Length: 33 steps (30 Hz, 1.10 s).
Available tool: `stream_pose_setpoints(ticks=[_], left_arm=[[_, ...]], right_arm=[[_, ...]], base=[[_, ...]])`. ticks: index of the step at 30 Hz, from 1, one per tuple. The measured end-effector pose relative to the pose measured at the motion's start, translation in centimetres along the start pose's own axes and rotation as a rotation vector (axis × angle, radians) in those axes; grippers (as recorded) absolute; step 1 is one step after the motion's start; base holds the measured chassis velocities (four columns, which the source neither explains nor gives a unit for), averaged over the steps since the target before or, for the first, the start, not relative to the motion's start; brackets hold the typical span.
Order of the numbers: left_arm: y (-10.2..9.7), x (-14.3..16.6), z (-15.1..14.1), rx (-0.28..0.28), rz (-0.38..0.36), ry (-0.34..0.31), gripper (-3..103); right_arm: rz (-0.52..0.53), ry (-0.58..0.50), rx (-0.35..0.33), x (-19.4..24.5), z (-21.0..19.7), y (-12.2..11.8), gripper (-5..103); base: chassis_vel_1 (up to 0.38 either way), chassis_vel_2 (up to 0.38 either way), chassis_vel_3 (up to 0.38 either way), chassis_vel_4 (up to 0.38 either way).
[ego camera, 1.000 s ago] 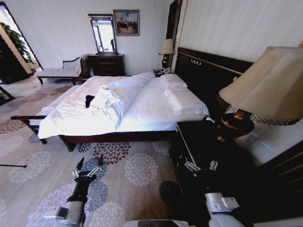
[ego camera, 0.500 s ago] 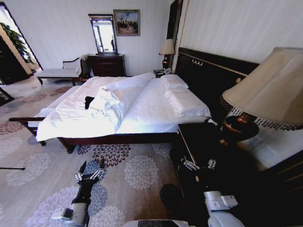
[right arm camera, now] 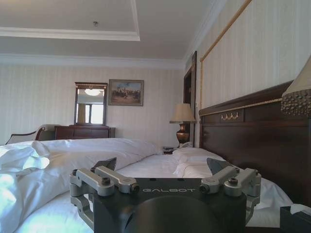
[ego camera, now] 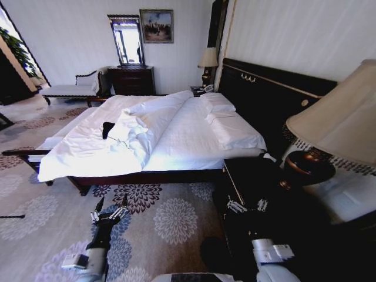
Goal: Fold the clothes on the bed.
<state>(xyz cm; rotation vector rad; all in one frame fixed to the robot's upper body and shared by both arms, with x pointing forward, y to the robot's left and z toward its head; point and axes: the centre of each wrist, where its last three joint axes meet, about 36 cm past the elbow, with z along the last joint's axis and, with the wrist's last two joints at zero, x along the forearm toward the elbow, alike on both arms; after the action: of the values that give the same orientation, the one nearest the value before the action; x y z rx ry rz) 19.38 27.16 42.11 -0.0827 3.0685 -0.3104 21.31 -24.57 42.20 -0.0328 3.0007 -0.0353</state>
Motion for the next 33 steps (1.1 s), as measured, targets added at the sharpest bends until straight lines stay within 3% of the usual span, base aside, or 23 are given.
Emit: stream_pose_setpoints(ticks=[23,29,33], left_arm=[[-0.1,0.3,0.2,-0.005,-0.008,0.01,100],[-0.3,0.5,-0.6,-0.006,-0.005,-0.015,100],[-0.5,0.7,-1.1,0.04,-0.004,-0.021,100]], right_arm=[[0.0,-0.017,-0.028,0.0,0.3,0.5,100],[0.002,-0.02,-0.031,0.0,0.4,0.6,100],[0.005,-0.02,-0.039,0.0,0.4,1.0,100]], base=[[-0.107,0.097,0.103,-0.104],[-0.138,0.12,0.135,-0.125],[-0.136,0.13,0.142,-0.131]])
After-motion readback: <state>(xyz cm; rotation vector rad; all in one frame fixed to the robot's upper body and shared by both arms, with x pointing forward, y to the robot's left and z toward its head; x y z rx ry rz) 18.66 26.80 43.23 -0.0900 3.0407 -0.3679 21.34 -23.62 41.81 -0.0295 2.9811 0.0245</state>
